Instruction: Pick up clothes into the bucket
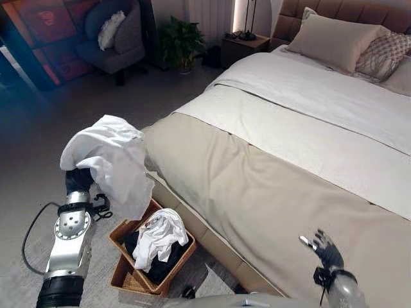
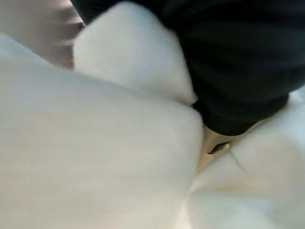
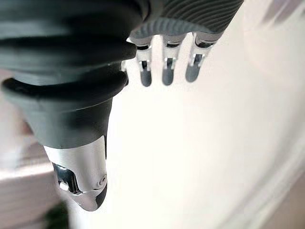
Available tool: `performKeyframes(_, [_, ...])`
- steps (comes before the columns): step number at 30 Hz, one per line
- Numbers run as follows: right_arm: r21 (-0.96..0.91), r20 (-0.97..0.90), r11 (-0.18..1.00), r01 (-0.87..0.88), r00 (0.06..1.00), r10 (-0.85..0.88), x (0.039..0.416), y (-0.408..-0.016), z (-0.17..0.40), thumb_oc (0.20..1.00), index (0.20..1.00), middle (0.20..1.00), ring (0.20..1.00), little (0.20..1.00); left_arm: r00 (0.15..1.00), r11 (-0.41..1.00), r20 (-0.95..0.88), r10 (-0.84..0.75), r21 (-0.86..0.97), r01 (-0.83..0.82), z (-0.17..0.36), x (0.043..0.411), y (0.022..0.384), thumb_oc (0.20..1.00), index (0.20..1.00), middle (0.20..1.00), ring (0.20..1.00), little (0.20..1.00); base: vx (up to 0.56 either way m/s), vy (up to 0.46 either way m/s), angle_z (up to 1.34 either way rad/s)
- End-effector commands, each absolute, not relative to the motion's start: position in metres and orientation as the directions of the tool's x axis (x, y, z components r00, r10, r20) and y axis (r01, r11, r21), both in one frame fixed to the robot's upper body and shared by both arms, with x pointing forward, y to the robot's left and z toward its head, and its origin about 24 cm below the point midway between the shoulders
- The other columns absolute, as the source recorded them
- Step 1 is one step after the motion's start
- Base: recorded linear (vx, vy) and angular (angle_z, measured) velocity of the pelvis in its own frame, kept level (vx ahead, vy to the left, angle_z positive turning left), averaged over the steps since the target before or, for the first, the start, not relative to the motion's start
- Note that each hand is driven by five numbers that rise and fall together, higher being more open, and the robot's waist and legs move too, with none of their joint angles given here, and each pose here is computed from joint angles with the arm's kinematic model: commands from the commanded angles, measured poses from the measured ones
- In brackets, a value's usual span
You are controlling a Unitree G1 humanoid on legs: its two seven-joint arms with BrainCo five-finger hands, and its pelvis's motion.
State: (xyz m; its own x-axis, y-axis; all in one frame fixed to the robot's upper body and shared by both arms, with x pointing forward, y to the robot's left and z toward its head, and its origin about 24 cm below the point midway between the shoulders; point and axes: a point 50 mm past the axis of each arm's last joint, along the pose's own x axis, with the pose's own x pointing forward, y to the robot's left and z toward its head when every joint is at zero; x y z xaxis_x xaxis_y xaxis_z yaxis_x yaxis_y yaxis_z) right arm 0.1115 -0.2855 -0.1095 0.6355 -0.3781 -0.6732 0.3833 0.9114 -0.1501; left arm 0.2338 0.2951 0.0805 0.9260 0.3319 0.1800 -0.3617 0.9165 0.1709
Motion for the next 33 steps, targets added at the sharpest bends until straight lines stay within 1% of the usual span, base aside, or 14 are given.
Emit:
performKeyframes(1, [-0.230, -0.606, 0.941, 0.249, 0.719, -0.338, 0.139, -0.275, -0.102, 1.000, 1.000, 1.000, 1.000, 1.000, 0.857, 0.875, 0.353, 0.376, 0.169, -0.454, 0.113, 0.241, 0.309, 0.200, 0.200, 0.200, 0.200, 0.200, -0.14, 0.032, -0.04])
performKeyframes(3, [-0.286, -0.632, 0.932, 0.223, 0.687, -0.358, 0.133, -0.278, -0.108, 1.000, 1.000, 1.000, 1.000, 1.000, 0.851, 0.868, 0.343, 0.397, 0.162, -0.470, 0.109, 0.244, 0.310, 0.200, 0.200, 0.200, 0.200, 0.200, -0.16, 0.037, -0.12])
performKeyframes(6, [-0.329, -0.644, 0.927, 0.179, 0.676, -0.359, 0.132, -0.277, -0.112, 1.000, 1.000, 1.000, 1.000, 1.000, 0.841, 0.857, 0.339, 0.421, 0.156, -0.492, 0.106, 0.246, 0.312, 0.200, 0.200, 0.200, 0.200, 0.200, -0.14, 0.039, -0.04])
performKeyframes(9, [-0.381, -0.629, 0.917, 0.117, 0.694, -0.350, 0.141, -0.279, -0.108, 1.000, 1.000, 1.000, 1.000, 1.000, 0.830, 0.846, 0.343, 0.441, 0.149, -0.511, 0.107, 0.253, 0.313, 0.200, 0.200, 0.200, 0.200, 0.200, -0.11, 0.041, -0.04])
performKeyframes(10, [-0.415, -0.602, 0.907, 0.069, 0.726, -0.331, 0.152, -0.280, -0.103, 1.000, 1.000, 1.000, 1.000, 1.000, 0.823, 0.841, 0.353, 0.446, 0.149, -0.520, 0.110, 0.258, 0.314, 0.200, 0.200, 0.200, 0.200, 0.200, -0.12, 0.058, -0.05])
performKeyframes(12, [-0.435, -0.586, 0.900, 0.033, 0.748, -0.311, 0.159, -0.278, -0.099, 1.000, 1.000, 1.000, 1.000, 1.000, 0.815, 0.833, 0.356, 0.457, 0.149, -0.532, 0.112, 0.262, 0.316, 0.200, 0.200, 0.200, 0.200, 0.200, -0.10, 0.059, -0.05])
performKeyframes(16, [-0.445, -0.516, 0.895, 0.033, 0.807, -0.286, 0.182, -0.274, -0.086, 1.000, 1.000, 1.000, 1.000, 1.000, 0.792, 0.808, 0.371, 0.485, 0.155, -0.568, 0.118, 0.271, 0.321, 0.200, 0.200, 0.200, 0.200, 0.200, -0.09, 0.038, -0.05])
performKeyframes(17, [-0.444, -0.516, 0.895, 0.033, 0.807, -0.286, 0.182, -0.274, -0.086, 1.000, 1.000, 1.000, 1.000, 1.000, 0.792, 0.808, 0.372, 0.485, 0.155, -0.568, 0.119, 0.271, 0.321, 0.200, 0.200, 0.200, 0.200, 0.200, -0.08, 0.024, -0.06])
performKeyframes(19, [-0.455, -0.459, 0.890, 0.032, 0.848, -0.265, 0.197, -0.272, -0.074, 1.000, 1.000, 1.000, 1.000, 1.000, 0.772, 0.789, 0.376, 0.512, 0.149, -0.596, 0.123, 0.278, 0.324, 0.200, 0.200, 0.200, 0.200, 0.200, -0.13, 0.035, -0.01])
performKeyframes(23, [-0.460, -0.414, 0.887, 0.046, 0.873, -0.260, 0.209, -0.269, -0.066, 1.000, 1.000, 1.000, 1.000, 1.000, 0.758, 0.778, 0.380, 0.530, 0.136, -0.613, 0.128, 0.283, 0.327, 0.200, 0.200, 0.200, 0.200, 0.200, -0.11, 0.020, 0.00])
performKeyframes(24, [-0.460, -0.375, 0.886, 0.060, 0.891, -0.255, 0.217, -0.269, -0.058, 1.000, 1.000, 1.000, 1.000, 1.000, 0.751, 0.769, 0.379, 0.541, 0.139, -0.624, 0.131, 0.286, 0.332, 0.200, 0.200, 0.200, 0.200, 0.200, -0.08, 0.004, -0.02])
performKeyframes(27, [-0.449, -0.327, 0.890, 0.086, 0.910, -0.253, 0.223, -0.268, -0.049, 1.000, 1.000, 1.000, 1.000, 1.000, 0.737, 0.754, 0.379, 0.559, 0.136, -0.642, 0.137, 0.292, 0.336, 0.200, 0.200, 0.200, 0.200, 0.200, -0.07, -0.010, -0.04])
performKeyframes(33, [-0.452, -0.288, 0.884, 0.119, 0.919, -0.271, 0.226, -0.271, -0.042, 1.000, 1.000, 1.000, 1.000, 1.000, 0.728, 0.754, 0.388, 0.565, 0.114, -0.646, 0.151, 0.306, 0.336, 0.200, 0.200, 0.200, 0.200, 0.200, -0.06, -0.009, 0.05])
